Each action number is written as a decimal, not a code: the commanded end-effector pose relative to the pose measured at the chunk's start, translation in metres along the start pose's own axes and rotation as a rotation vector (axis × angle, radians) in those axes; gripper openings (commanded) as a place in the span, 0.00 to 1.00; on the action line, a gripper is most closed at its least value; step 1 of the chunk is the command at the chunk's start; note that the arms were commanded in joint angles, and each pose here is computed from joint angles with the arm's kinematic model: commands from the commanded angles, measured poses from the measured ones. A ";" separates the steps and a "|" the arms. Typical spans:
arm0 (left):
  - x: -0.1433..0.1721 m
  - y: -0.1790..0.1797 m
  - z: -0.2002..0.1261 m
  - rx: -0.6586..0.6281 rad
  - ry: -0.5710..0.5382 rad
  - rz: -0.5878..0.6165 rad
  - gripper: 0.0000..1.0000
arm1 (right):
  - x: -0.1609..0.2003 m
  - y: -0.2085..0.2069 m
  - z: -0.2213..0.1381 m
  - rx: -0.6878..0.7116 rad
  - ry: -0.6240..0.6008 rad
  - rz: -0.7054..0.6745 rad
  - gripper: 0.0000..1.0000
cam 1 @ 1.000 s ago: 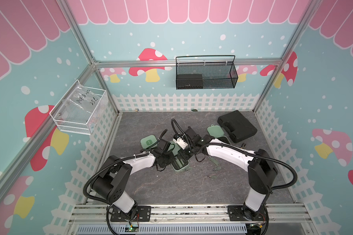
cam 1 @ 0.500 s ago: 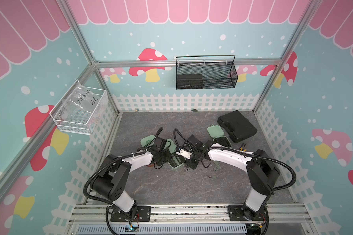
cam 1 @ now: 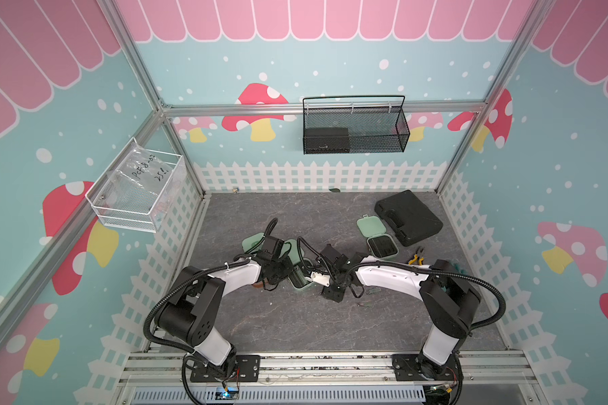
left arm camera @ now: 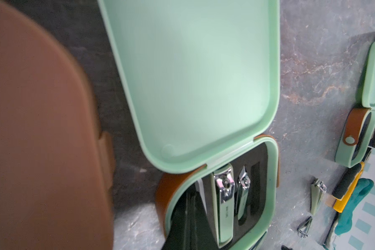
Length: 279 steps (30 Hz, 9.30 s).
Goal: Organize nail clipper sets
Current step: Pick up the nail clipper from the center of the board, then place the nail clipper in the storage box.
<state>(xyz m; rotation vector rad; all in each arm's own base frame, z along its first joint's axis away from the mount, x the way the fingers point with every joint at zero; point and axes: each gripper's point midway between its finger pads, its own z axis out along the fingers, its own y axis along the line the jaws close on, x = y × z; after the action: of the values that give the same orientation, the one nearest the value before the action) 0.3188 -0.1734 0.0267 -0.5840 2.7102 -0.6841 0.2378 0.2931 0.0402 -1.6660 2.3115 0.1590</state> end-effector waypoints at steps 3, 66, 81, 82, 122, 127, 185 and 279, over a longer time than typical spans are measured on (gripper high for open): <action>0.008 0.035 0.005 -0.099 0.015 -0.020 0.00 | -0.004 -0.006 0.011 0.031 0.017 -0.046 0.56; 0.008 0.032 0.000 -0.084 0.013 -0.032 0.00 | 0.057 0.010 0.057 -0.168 0.246 0.019 0.16; 0.014 0.033 -0.002 -0.079 0.022 -0.043 0.00 | -0.008 -0.046 -0.001 0.068 0.018 0.273 0.00; 0.015 0.033 -0.002 -0.078 0.022 -0.044 0.00 | -0.016 -0.049 -0.009 0.075 -0.010 0.311 0.00; 0.020 0.033 0.010 -0.075 0.043 -0.056 0.00 | -0.088 -0.055 0.046 -0.017 -0.172 0.746 0.03; 0.020 0.034 0.011 -0.075 0.046 -0.057 0.00 | -0.087 -0.063 0.048 0.035 -0.168 0.743 0.03; 0.019 0.031 0.014 -0.071 0.050 -0.056 0.00 | -0.045 -0.039 0.049 0.109 -0.001 0.664 0.23; 0.018 0.022 0.017 -0.040 0.059 -0.054 0.00 | -0.034 -0.046 0.026 0.160 -0.057 0.730 0.30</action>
<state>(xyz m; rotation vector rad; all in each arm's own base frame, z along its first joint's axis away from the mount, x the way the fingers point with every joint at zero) 0.3192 -0.1885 0.0260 -0.5643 2.6915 -0.8198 0.3032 0.3222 0.0427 -0.6786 2.6463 0.1920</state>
